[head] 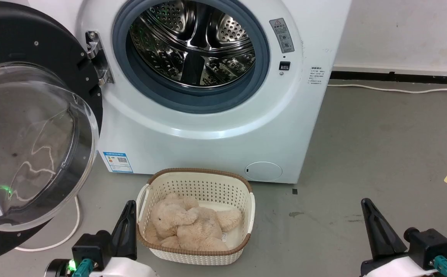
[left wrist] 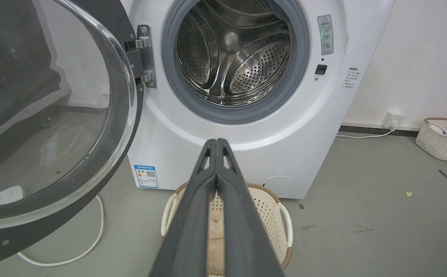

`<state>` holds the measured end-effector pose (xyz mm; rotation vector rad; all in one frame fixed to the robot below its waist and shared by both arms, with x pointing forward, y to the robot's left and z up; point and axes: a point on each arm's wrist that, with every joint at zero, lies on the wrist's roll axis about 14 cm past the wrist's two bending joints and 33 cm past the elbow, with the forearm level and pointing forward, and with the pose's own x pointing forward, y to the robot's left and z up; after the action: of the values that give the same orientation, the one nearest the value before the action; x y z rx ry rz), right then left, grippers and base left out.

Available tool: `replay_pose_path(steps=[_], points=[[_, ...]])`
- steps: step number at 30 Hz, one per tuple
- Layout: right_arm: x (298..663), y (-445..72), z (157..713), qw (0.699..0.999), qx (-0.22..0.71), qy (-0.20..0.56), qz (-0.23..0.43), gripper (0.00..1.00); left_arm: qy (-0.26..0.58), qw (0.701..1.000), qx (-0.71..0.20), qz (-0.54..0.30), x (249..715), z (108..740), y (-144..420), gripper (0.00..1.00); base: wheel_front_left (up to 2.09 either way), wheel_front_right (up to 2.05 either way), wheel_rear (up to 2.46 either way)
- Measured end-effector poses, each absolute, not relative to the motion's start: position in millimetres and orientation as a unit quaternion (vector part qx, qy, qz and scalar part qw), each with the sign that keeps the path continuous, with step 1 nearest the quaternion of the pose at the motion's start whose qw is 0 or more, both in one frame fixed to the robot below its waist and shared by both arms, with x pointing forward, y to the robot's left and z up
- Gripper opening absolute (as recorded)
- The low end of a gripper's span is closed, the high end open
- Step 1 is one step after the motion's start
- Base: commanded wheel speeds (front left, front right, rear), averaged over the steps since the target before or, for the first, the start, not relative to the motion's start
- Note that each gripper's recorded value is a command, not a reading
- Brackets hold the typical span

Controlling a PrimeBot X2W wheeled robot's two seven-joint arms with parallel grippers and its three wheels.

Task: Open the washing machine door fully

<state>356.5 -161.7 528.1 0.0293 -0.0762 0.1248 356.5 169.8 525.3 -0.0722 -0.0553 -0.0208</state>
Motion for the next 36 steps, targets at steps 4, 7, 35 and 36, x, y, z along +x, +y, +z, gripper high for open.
replay_pose_path(steps=[4, 7, 35, 36], points=[[356.6, -161.7, 527.3, 0.997, 0.014, -0.035, 0.062, 0.0, -0.028, 0.999, -0.032, -0.01, 358.0, 526.5, 170.7, 0.0, 0.0, 0.0, 0.0], [356.8, -161.6, 526.4, 0.997, 0.013, -0.032, 0.063, 0.0, -0.027, 0.999, -0.031, -0.009, 358.5, 526.5, 170.8, 0.0, 0.0, 0.0, 0.0], [361.4, -160.9, 524.9, 0.998, -0.003, -0.016, 0.064, 0.0, -0.014, 1.0, -0.008, -0.005, 362.8, 525.2, 173.8, 0.0, 0.0, 0.0, 0.0], [361.8, -160.9, 524.7, 0.998, -0.004, -0.015, 0.064, 0.0, -0.014, 1.0, -0.007, -0.004, 362.9, 525.1, 173.9, 0.0, 0.0, 0.0, 0.0]])
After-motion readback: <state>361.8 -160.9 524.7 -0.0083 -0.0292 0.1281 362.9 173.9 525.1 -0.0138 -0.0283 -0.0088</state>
